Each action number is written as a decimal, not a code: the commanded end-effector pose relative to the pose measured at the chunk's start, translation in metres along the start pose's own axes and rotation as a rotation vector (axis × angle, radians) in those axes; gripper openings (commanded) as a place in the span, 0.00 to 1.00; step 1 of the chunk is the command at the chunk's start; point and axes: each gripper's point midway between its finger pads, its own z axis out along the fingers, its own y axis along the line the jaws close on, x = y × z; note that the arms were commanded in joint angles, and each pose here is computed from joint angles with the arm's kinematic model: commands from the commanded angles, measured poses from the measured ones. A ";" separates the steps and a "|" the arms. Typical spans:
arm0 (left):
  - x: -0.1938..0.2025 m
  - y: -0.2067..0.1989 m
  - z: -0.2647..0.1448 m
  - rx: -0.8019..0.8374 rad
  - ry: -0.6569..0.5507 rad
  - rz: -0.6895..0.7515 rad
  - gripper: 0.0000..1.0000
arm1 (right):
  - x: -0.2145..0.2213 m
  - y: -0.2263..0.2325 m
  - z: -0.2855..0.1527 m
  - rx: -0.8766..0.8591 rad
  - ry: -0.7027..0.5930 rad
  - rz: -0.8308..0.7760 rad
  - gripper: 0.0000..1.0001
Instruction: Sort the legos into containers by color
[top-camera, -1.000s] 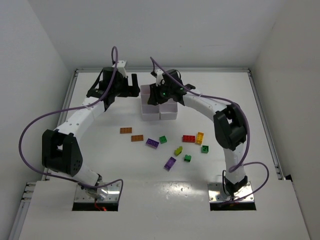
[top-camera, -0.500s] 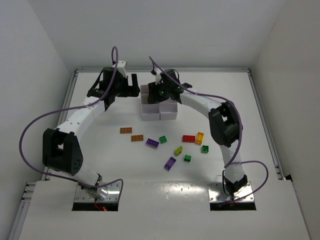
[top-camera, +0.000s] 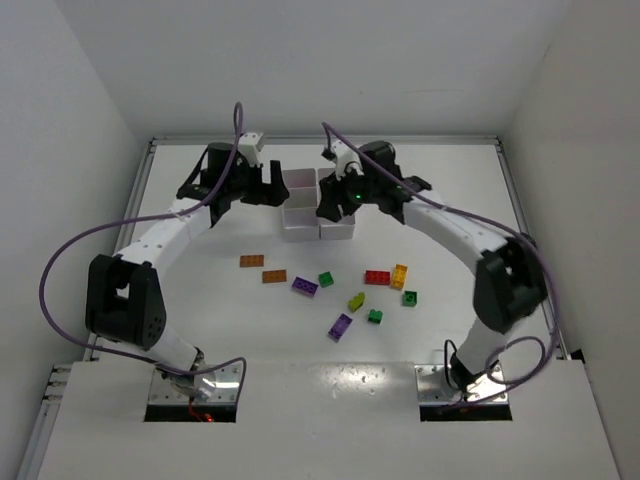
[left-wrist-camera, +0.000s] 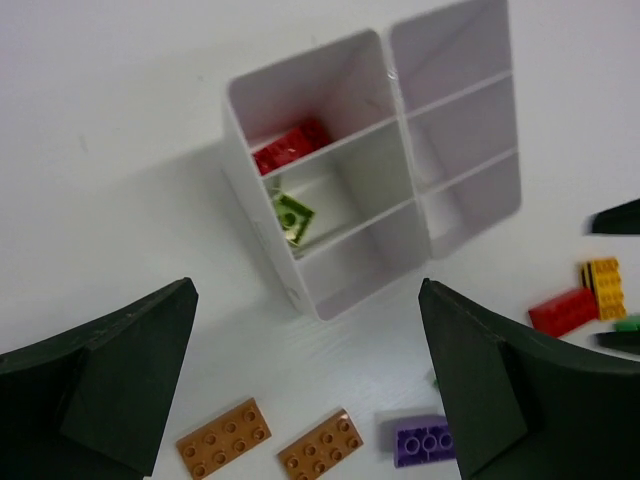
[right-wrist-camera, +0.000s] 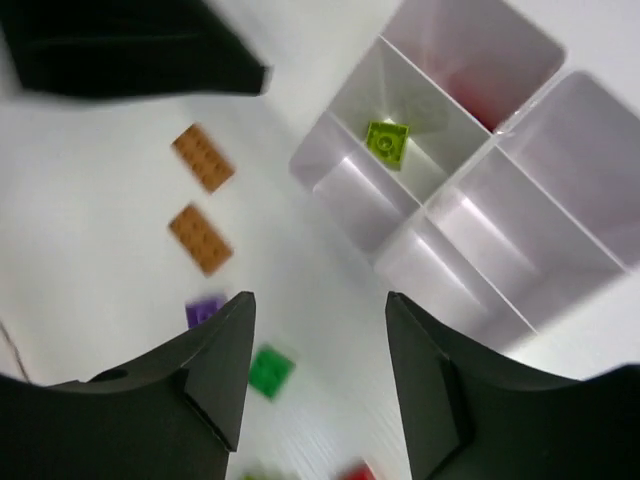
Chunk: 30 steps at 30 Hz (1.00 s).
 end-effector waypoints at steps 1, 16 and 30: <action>-0.012 -0.029 -0.012 0.189 -0.045 0.104 1.00 | 0.021 0.017 -0.062 -0.112 0.010 -0.343 0.54; 0.086 -0.153 -0.005 0.411 0.186 0.428 0.99 | 0.201 0.007 -0.149 0.085 0.317 -0.379 0.56; 0.054 -0.140 -0.022 0.463 0.077 0.271 1.00 | 0.200 -0.034 -0.091 -0.011 0.331 -0.449 0.75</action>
